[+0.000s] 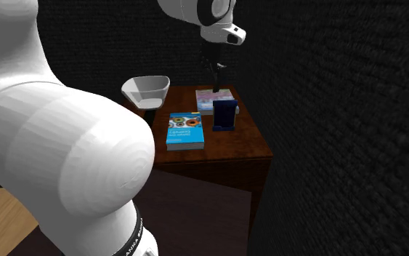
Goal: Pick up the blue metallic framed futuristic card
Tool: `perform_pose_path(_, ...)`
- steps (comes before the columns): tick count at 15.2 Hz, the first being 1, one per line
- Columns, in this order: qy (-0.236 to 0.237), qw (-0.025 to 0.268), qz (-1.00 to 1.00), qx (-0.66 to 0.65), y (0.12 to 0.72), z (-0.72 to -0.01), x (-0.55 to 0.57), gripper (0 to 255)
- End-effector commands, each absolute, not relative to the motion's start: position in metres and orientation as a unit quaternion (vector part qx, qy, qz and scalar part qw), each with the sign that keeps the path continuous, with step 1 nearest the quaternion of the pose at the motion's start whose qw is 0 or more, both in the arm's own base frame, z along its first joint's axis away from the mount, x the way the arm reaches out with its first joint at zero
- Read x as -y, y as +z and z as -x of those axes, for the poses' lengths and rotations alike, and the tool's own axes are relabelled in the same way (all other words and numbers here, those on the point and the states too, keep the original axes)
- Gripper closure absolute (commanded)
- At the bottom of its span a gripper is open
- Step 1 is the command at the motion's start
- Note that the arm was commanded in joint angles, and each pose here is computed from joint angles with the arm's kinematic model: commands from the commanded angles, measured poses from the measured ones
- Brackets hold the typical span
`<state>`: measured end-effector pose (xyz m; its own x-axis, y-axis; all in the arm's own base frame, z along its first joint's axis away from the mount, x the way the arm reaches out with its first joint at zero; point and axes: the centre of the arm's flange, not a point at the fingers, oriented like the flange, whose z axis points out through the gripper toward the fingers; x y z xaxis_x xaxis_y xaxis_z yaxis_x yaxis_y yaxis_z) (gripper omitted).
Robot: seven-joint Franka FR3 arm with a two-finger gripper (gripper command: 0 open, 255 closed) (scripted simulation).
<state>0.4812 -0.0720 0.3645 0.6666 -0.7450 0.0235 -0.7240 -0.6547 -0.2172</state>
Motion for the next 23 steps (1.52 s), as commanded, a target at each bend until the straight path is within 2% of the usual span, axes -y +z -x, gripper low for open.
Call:
perform_pose_path(1, -0.059, 0.108, 0.886, -0.446, 0.344, -0.494, 0.084, 0)
perform_pose_path(7, -0.066, 0.144, 0.813, -0.56, 0.281, -0.523, 0.121, 0)
perform_pose_path(17, -0.066, 0.144, 0.813, -0.561, 0.241, -0.523, 0.121, 0)
perform_pose_path(18, -0.066, 0.144, 0.813, -0.561, 0.241, -0.523, 0.122, 255)
perform_pose_path(23, -0.066, 0.144, 0.813, -0.561, 0.241, -0.524, 0.122, 255)
